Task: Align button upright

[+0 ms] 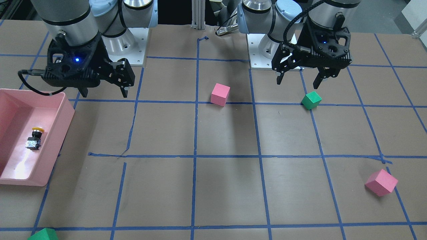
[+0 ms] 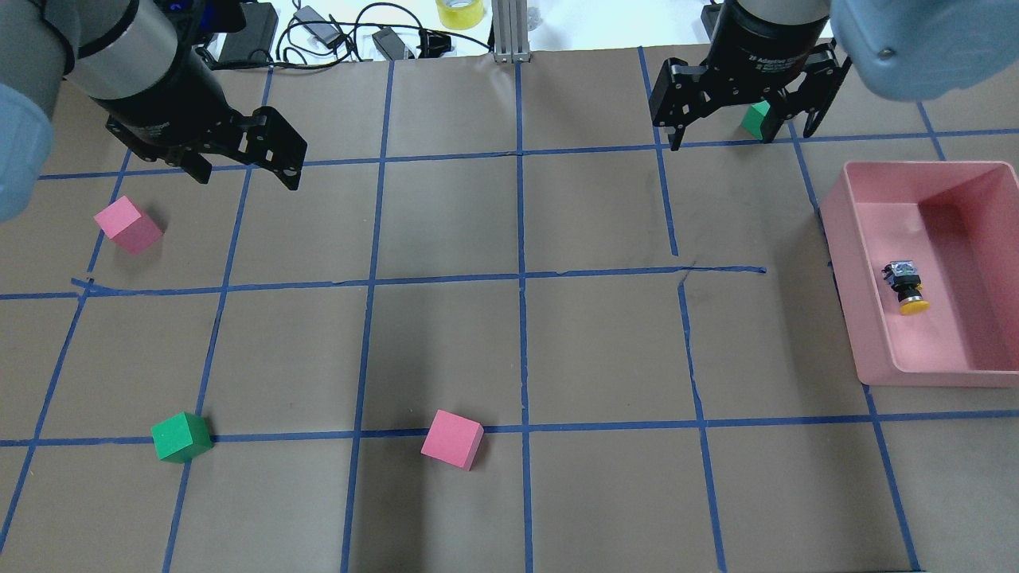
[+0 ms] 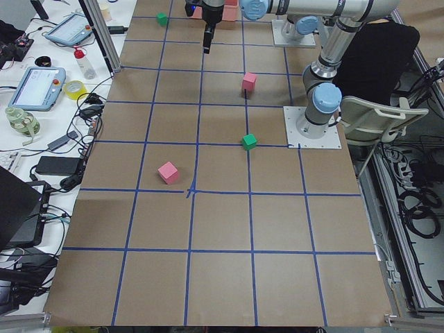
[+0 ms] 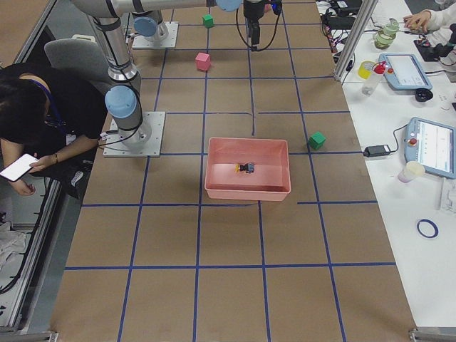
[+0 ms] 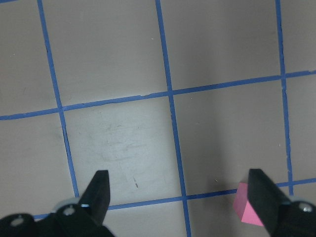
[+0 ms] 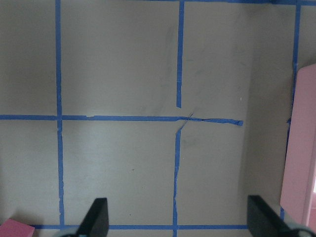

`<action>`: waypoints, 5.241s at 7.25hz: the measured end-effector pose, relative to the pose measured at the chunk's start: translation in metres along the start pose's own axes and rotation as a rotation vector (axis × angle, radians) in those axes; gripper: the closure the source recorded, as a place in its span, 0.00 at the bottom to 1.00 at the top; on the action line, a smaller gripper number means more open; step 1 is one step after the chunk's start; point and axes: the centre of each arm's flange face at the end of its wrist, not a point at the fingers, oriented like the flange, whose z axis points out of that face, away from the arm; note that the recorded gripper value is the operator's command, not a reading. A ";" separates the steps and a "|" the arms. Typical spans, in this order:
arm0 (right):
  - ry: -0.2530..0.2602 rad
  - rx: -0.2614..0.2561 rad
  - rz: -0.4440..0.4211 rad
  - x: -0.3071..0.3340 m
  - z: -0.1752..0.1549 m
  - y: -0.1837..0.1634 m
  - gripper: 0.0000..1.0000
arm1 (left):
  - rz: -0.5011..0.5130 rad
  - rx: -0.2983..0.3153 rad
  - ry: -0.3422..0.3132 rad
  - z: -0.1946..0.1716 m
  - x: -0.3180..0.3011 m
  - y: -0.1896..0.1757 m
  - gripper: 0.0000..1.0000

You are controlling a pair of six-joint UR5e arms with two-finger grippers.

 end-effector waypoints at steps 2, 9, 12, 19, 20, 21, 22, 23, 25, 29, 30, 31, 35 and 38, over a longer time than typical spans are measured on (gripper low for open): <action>-0.011 0.001 0.006 0.003 -0.001 0.000 0.00 | 0.000 -0.001 0.000 0.000 0.000 0.000 0.00; 0.016 0.005 0.019 0.119 0.012 -0.023 0.00 | 0.000 0.001 -0.001 -0.001 0.000 0.000 0.00; 0.023 -0.024 0.060 0.257 0.076 -0.019 0.00 | 0.000 0.002 -0.001 -0.001 0.000 0.000 0.00; -0.013 -0.005 -0.032 0.342 0.269 0.010 0.00 | 0.000 0.002 -0.001 -0.001 0.000 0.000 0.00; -0.017 -0.014 -0.033 0.343 0.277 0.009 0.00 | 0.000 0.002 -0.001 -0.001 0.000 0.000 0.00; -0.023 -0.021 -0.032 0.343 0.283 0.009 0.00 | 0.000 0.002 -0.002 -0.001 0.000 0.000 0.00; -0.030 -0.027 -0.031 0.343 0.289 0.009 0.00 | 0.000 0.003 -0.002 -0.001 0.000 0.000 0.00; -0.033 -0.031 -0.031 0.343 0.292 0.008 0.00 | 0.000 0.003 -0.003 -0.002 0.000 0.000 0.00; -0.032 -0.037 -0.032 0.344 0.294 0.009 0.00 | 0.000 0.004 -0.004 -0.002 0.000 0.000 0.00; -0.015 -0.042 -0.036 0.347 0.313 0.007 0.00 | 0.000 0.004 -0.003 -0.002 0.000 0.000 0.00; -0.007 -0.052 -0.037 0.348 0.317 0.008 0.00 | 0.000 0.004 -0.003 -0.002 0.000 0.000 0.00; -0.004 -0.059 -0.037 0.348 0.319 0.009 0.00 | 0.000 0.004 -0.003 -0.002 0.000 0.000 0.00; -0.003 -0.070 -0.038 0.347 0.324 0.012 0.22 | 0.000 0.002 -0.002 -0.002 0.000 -0.001 0.00; 0.031 -0.095 -0.039 0.350 0.323 0.015 0.84 | 0.000 0.003 -0.003 -0.002 0.000 0.000 0.00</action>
